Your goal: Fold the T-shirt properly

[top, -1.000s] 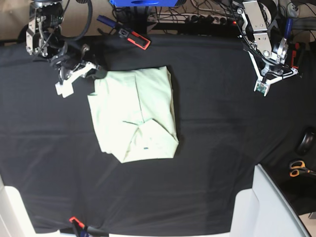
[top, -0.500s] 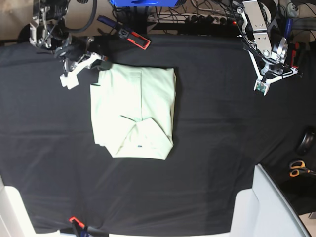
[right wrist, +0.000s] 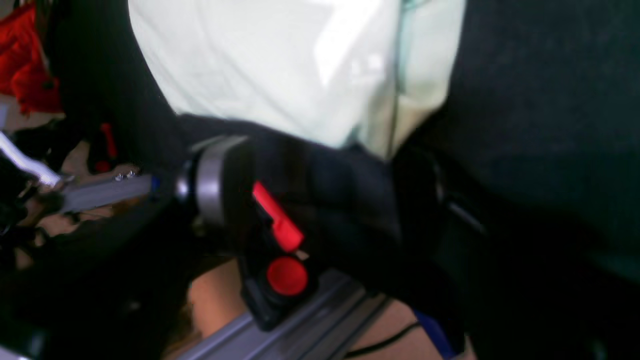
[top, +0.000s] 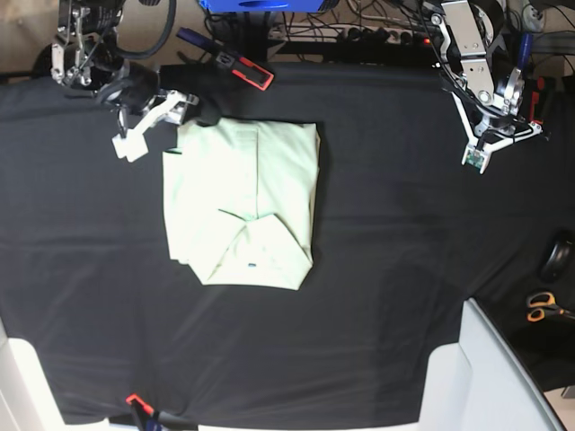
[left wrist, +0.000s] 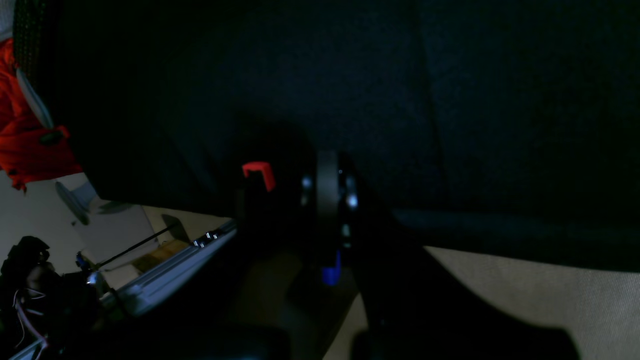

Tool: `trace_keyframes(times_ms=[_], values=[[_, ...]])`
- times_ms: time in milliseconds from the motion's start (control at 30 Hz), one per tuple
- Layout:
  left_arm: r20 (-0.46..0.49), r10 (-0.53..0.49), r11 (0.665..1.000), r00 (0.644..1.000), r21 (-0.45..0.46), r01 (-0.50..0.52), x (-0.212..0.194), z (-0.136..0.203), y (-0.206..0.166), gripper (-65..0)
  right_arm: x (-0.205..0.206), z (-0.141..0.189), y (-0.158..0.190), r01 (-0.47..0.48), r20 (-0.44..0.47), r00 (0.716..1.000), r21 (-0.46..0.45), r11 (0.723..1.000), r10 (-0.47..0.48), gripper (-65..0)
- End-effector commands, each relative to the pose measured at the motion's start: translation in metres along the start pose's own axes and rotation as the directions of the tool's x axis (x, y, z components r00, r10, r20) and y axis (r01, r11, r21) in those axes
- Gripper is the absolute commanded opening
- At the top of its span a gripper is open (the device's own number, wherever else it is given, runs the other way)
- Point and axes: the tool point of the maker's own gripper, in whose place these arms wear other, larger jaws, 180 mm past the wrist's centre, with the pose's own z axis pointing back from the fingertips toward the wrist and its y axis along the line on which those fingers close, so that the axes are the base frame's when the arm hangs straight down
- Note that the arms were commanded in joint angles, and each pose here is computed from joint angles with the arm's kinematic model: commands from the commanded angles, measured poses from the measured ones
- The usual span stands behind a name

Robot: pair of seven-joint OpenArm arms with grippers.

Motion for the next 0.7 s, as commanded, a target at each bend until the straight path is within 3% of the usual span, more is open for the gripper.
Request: trace_keyframes(times_ms=[0, 100, 200, 300, 367, 500, 667], values=[[0.007, 0.002, 0.999, 1.0, 0.032, -0.002, 0.001, 0.001, 0.01, -65.0, 0.012, 0.011, -0.002, -0.011, 0.059, 0.998, -0.012, 1.0, 0.012, -22.3], [0.006, -0.007, 1.0, 1.0, 0.029, 0.007, -0.003, 0.004, 0.008, -65.0, 0.032, 0.031, -0.005, -0.042, 0.165, 0.985, -0.049, 0.998, 0.049, -22.3], [0.098, -0.027, 1.0, 0.995, 0.009, 0.027, 0.002, 0.011, -0.005, -65.0, 0.051, 0.053, -0.014, -0.119, 0.237, 0.96, -0.134, 0.984, 0.148, -25.0], [0.188, -0.019, 0.999, 0.982, -0.04, 0.027, 0.003, 0.02, -0.028, -65.0, 0.053, 0.067, -0.023, -0.178, 0.25, 0.942, -0.199, 0.964, 0.226, -43.4], [0.238, -0.026, 0.996, 0.971, -0.078, 0.046, -0.003, 0.026, -0.046, -65.0, 0.049, 0.076, -0.029, -0.189, 0.246, 0.939, -0.222, 0.957, 0.242, -63.0], [0.278, -0.025, 0.988, 0.96, -0.137, 0.065, -0.017, 0.041, -0.073, -65.0, 0.025, 0.085, -0.035, -0.177, 0.206, 0.952, -0.234, 0.956, 0.227, -63.5], [0.231, -0.061, 0.977, 0.971, -0.185, 0.105, -0.054, 0.054, -0.091, -65.0, -0.019, 0.096, -0.043, -0.142, 0.123, 0.976, -0.255, 0.956, 0.178, -65.0]])
